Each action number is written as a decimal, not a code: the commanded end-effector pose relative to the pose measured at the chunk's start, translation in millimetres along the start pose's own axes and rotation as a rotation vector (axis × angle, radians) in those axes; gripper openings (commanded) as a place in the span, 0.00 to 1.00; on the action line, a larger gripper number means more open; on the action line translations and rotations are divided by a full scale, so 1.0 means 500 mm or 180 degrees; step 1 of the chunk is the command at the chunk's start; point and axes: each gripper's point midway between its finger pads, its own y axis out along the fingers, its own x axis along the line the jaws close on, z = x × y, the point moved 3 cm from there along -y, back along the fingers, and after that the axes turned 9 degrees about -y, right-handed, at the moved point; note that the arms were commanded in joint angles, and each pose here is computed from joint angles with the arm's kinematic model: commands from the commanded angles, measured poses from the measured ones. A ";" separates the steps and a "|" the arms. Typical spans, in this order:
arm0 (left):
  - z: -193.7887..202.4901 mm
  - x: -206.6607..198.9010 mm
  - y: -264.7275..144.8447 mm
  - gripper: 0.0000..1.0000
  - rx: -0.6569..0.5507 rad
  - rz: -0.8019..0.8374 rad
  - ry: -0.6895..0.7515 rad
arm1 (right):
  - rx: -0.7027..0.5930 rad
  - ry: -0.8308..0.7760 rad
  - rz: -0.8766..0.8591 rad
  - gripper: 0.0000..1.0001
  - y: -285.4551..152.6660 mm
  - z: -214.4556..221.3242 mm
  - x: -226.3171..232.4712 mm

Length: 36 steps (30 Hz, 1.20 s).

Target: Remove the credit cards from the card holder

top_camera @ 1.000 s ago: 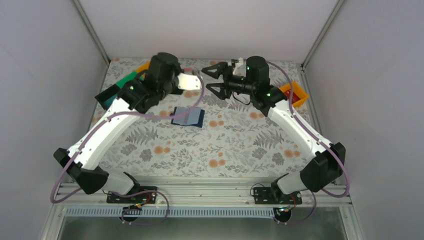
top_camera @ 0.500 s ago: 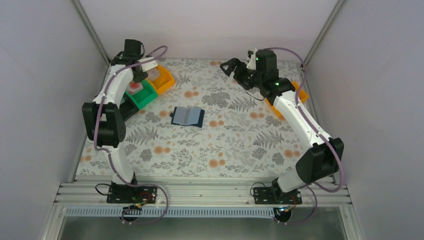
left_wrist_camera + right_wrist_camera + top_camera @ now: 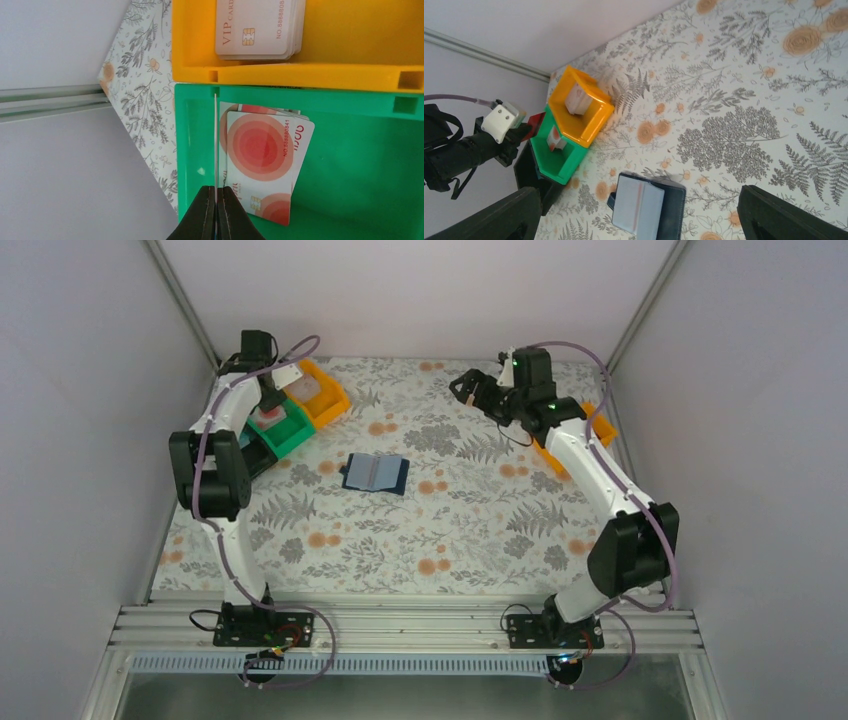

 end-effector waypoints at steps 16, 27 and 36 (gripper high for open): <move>0.040 0.003 0.086 0.02 0.0329 -0.0285 0.0101 | 0.0124 0.0075 -0.0348 0.99 0.008 0.001 -0.011; 0.042 0.043 0.035 0.02 0.0451 -0.0472 0.0015 | 0.0147 0.0140 -0.0451 0.99 0.005 -0.001 -0.014; 0.067 0.029 0.059 0.02 0.0703 -0.0407 0.0108 | 0.0075 0.0104 -0.0419 0.99 -0.018 -0.013 -0.022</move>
